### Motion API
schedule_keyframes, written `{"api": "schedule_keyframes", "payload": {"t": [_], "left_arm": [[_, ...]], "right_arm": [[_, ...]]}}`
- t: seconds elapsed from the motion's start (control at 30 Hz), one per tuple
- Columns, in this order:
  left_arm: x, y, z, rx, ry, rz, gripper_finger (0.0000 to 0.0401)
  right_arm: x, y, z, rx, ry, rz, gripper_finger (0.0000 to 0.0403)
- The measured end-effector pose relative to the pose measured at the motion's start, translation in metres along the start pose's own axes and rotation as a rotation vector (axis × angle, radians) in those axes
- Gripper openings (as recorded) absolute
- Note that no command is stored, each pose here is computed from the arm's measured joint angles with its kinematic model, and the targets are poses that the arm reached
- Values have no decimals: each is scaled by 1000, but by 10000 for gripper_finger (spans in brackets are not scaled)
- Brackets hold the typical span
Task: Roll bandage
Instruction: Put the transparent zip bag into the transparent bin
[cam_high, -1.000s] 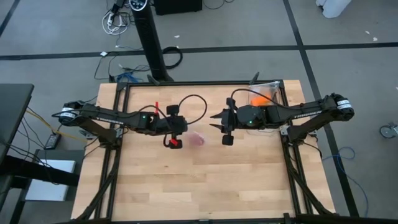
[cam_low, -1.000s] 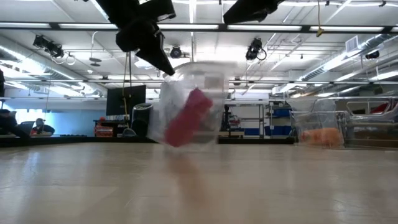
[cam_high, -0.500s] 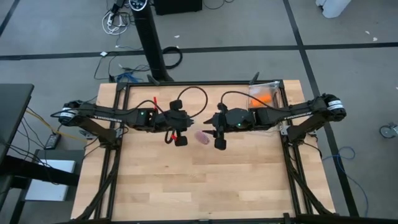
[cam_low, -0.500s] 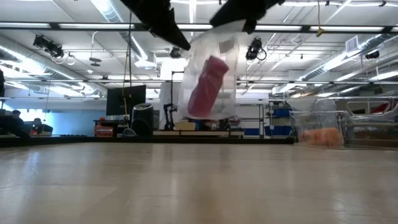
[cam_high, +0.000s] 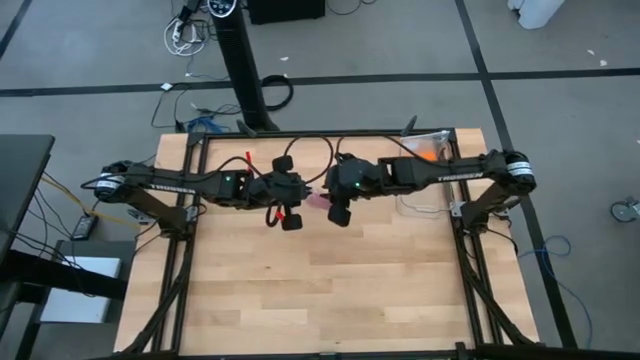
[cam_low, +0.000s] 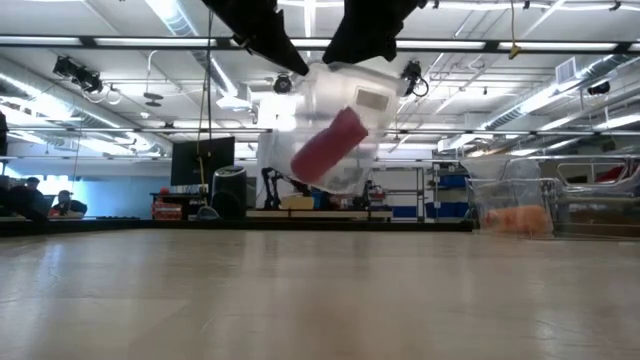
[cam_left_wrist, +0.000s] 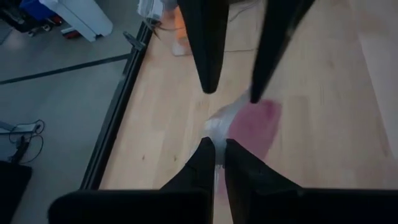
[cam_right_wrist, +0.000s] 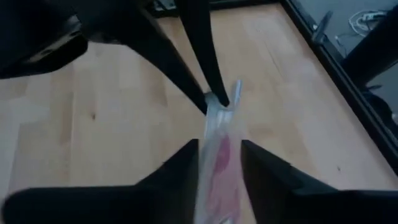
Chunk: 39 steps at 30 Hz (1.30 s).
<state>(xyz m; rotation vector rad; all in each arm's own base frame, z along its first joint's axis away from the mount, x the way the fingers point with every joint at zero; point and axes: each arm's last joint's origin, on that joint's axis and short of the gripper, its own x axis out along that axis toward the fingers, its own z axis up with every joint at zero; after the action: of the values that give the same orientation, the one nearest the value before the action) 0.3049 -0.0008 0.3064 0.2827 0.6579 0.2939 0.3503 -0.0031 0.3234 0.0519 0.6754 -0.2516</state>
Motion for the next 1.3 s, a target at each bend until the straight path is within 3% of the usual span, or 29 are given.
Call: {"api": "schedule_keyframes", "payload": {"t": [0.2,0.5,0.77,1.03,1.3], "left_arm": [[0,0,0,1,4,11,25],[0,1,3,-18,-30,15,42],[-3,4,4,7,-14,184,110],[-19,6,10,-11,-82,146,150],[-24,11,12,-34,-158,-35,153]], "right_arm": [[4,-7,-2,-17,48,41,14],[-9,-8,-2,-100,46,0,4],[-42,-18,-3,-144,51,-95,1],[-103,-36,-14,-211,89,-217,1],[-160,-56,-35,-319,151,-364,0]]}}
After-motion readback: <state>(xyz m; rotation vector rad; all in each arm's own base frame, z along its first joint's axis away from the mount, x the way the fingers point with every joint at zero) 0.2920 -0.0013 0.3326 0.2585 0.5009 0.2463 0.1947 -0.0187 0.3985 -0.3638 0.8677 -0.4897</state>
